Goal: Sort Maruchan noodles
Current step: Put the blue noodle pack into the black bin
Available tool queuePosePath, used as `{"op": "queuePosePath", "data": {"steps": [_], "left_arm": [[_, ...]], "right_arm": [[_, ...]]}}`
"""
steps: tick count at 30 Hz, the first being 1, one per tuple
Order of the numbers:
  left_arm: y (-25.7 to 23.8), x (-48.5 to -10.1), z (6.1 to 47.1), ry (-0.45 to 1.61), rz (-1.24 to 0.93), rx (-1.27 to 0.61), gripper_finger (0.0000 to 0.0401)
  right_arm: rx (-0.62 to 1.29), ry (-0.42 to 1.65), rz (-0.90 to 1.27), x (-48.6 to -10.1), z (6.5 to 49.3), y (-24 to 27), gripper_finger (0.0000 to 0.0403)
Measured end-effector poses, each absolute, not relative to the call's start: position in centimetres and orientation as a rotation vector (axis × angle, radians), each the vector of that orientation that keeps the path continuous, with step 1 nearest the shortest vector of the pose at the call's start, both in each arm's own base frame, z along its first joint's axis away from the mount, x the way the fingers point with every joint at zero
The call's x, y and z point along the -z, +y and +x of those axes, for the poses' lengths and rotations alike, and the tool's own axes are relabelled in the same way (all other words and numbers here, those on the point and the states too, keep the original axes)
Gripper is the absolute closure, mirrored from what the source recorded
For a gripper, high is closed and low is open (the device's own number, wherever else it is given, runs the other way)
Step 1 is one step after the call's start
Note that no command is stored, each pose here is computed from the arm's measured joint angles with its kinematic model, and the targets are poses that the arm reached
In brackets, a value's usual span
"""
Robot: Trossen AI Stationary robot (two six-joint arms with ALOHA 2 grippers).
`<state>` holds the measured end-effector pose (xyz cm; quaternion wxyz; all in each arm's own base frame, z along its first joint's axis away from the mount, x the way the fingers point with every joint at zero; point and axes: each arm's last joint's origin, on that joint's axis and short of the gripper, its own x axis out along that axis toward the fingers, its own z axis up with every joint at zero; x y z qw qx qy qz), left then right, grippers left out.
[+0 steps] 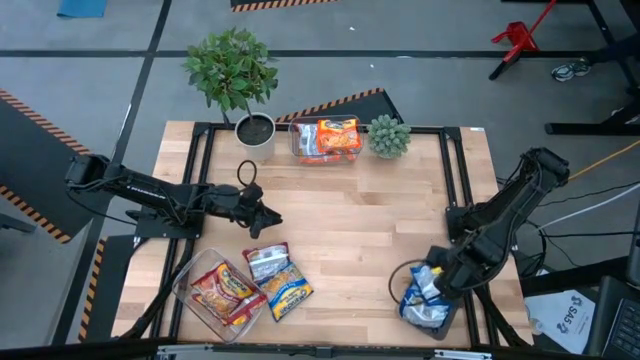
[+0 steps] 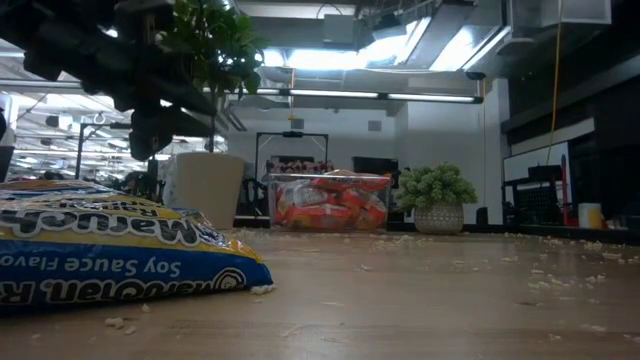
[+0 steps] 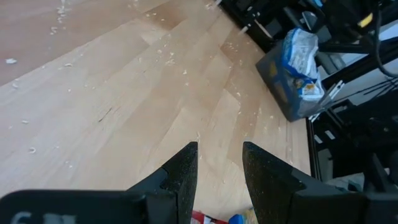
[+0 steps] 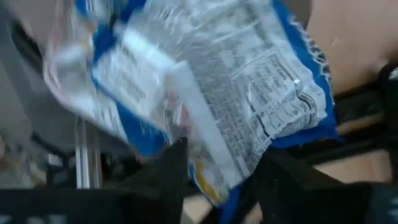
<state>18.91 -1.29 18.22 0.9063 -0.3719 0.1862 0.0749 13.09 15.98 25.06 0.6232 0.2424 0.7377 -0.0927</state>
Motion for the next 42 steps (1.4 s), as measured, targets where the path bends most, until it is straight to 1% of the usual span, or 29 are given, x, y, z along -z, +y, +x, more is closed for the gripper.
{"op": "queuePosePath", "data": {"steps": [2, 5, 9, 15, 17, 20, 23, 26, 29, 31, 34, 40, 42], "left_arm": [[-1.3, -18.2, 18.9, 0.387, -0.767, -0.157, 0.028], [-1.3, -18.2, 18.9, 0.386, -0.767, -0.159, 0.028], [-1.3, -18.2, 18.9, 0.385, -0.767, -0.16, 0.028], [-1.2, -18.2, 18.9, 0.381, -0.765, -0.169, 0.028], [-1.2, -18.2, 18.9, 0.378, -0.763, -0.177, 0.028], [-1.2, -18.2, 18.9, 0.376, -0.762, -0.18, 0.028], [-1.2, -18.2, 18.9, 0.376, -0.763, -0.18, 0.028], [-1.2, -18.2, 18.9, 0.376, -0.764, -0.18, 0.028], [-1.2, -18.2, 18.9, 0.376, -0.765, -0.181, 0.028], [-1.2, -18.2, 18.9, 0.376, -0.765, -0.182, 0.028], [-1.2, -18.2, 18.9, 0.369, -0.762, -0.197, 0.028], [-0.9, -18.2, 18.9, 0.35, -0.753, -0.245, 0.028], [-0.8, -18.2, 18.9, 0.349, -0.754, -0.253, 0.028]], "right_arm": [[0.171, 1.744, 0.558, -25.1, 13.0, 16.1, 0.0238], [0.131, 1.749, 0.558, -25.6, 12.9, 16.0, 0.0224], [0.151, 1.67, 0.515, -27.1, 13.1, 15.9, 0.022], [0.156, 1.497, 0.455, -28.8, 13.7, 15.8, 0.0222], [0.204, 1.459, 0.448, -28.7, 13.8, 15.8, 0.0234], [0.256, 1.448, 0.408, -27.7, 14.2, 16.1, 0.0269], [0.295, 1.485, 0.372, -26.3, 14.6, 16.5, 0.0315], [0.322, 1.568, 0.34, -24.8, 14.7, 17.1, 0.0361], [0.326, 1.624, 0.314, -23.6, 14.6, 17.7, 0.0394], [0.312, 1.636, 0.321, -23.1, 14.8, 18.1, 0.0398], [0.287, 1.644, 0.318, -22.7, 14.8, 18.5, 0.0384], [0.313, 1.635, 0.268, -22.9, 14.5, 18.0, 0.0367], [0.305, 1.589, 0.272, -23.6, 14.7, 18.0, 0.0366]]}}
